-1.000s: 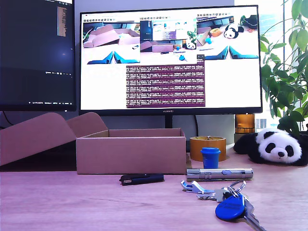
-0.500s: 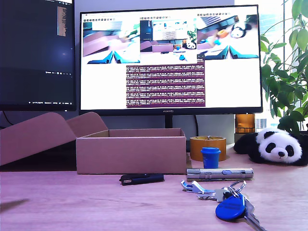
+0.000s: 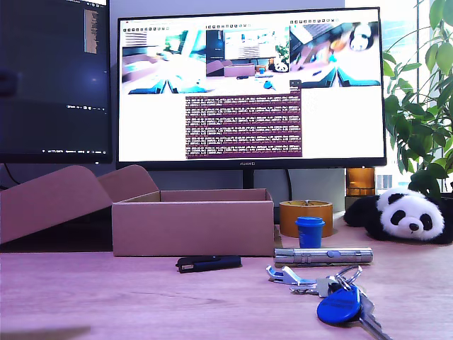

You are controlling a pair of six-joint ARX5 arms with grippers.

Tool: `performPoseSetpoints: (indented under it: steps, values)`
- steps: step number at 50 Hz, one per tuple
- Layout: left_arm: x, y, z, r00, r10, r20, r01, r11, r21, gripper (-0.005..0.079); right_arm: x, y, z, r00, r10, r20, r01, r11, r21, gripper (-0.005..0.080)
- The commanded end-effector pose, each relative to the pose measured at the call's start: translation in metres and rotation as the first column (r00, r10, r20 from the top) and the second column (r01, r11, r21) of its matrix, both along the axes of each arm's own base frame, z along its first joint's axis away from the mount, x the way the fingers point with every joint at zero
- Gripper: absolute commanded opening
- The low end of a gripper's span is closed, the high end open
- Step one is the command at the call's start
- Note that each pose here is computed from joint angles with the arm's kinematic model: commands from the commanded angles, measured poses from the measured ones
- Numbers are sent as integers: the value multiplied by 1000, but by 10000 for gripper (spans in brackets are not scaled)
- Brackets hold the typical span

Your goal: Pick up the keys and place it inside the cardboard box

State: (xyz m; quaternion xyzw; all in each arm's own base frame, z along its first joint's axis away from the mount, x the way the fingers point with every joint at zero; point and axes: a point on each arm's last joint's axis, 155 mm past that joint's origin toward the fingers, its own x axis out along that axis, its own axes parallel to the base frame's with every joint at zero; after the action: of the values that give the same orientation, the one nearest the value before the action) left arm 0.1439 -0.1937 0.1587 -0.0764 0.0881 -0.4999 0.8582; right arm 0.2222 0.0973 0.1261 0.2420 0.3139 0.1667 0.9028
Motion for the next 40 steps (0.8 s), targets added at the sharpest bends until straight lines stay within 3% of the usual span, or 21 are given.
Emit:
performPoseSetpoints:
  steps: [1, 14, 23, 40]
  values:
    - [-6, -5, -5, 999, -34, 14, 34, 999, 9, -21, 4, 8, 5, 999, 22, -48, -22, 1000, 9, -12]
    - [-19, -13, -17, 996, -89, -8, 89, 995, 50, -21, 13, 49, -10, 937, 146, -317, -164, 986, -31, 26]
    - [-17, -11, -22, 997, -80, 10, 79, 993, 85, -21, 18, 61, -32, 867, 155, -474, -207, 976, -59, 279]
    - [-18, -10, -33, 997, -82, 12, 80, 988, 134, -21, 26, 80, -67, 793, 175, -584, -265, 962, -71, 288]
